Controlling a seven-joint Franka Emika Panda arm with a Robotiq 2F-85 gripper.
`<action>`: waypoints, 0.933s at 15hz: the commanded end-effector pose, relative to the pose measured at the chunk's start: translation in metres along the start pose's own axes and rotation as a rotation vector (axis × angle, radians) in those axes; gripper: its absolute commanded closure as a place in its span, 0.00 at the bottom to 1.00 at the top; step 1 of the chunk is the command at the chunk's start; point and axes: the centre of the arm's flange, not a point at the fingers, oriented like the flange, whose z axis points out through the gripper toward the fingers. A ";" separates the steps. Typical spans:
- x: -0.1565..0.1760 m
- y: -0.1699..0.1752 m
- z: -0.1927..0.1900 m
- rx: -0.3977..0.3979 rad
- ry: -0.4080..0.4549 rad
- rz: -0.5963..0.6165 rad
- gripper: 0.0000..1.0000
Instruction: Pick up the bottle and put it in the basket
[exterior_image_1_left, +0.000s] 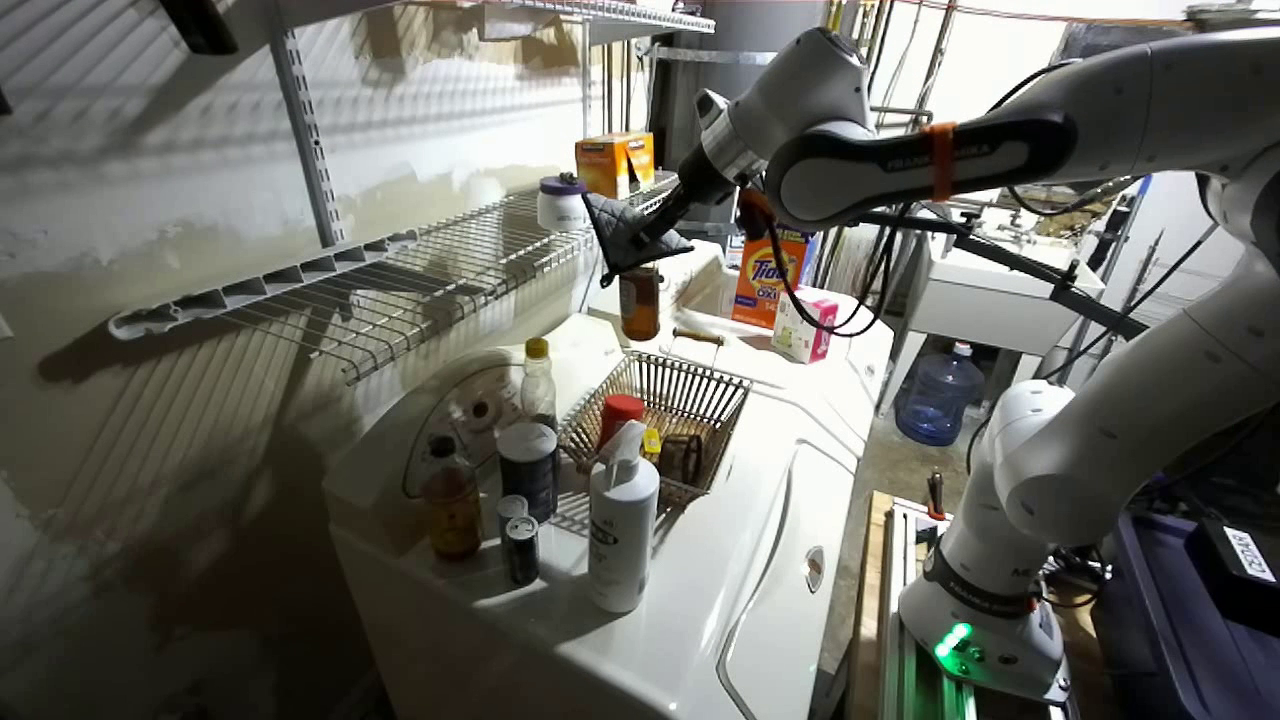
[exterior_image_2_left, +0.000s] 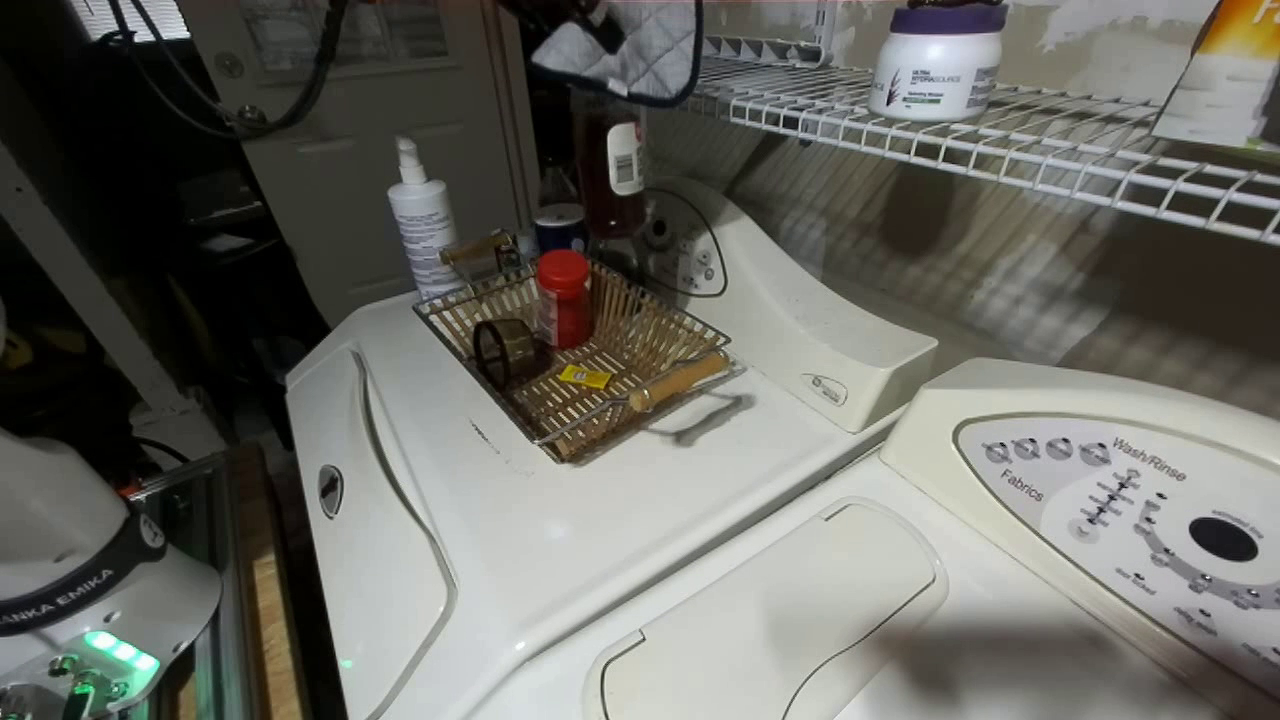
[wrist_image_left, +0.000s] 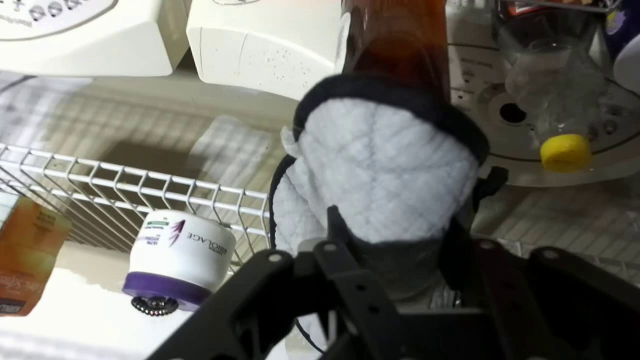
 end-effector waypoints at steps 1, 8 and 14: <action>-0.008 0.002 0.005 -0.012 -0.006 0.009 0.56; -0.020 0.004 0.010 -0.032 -0.017 0.025 0.56; -0.072 0.018 0.059 0.067 -0.045 0.078 0.81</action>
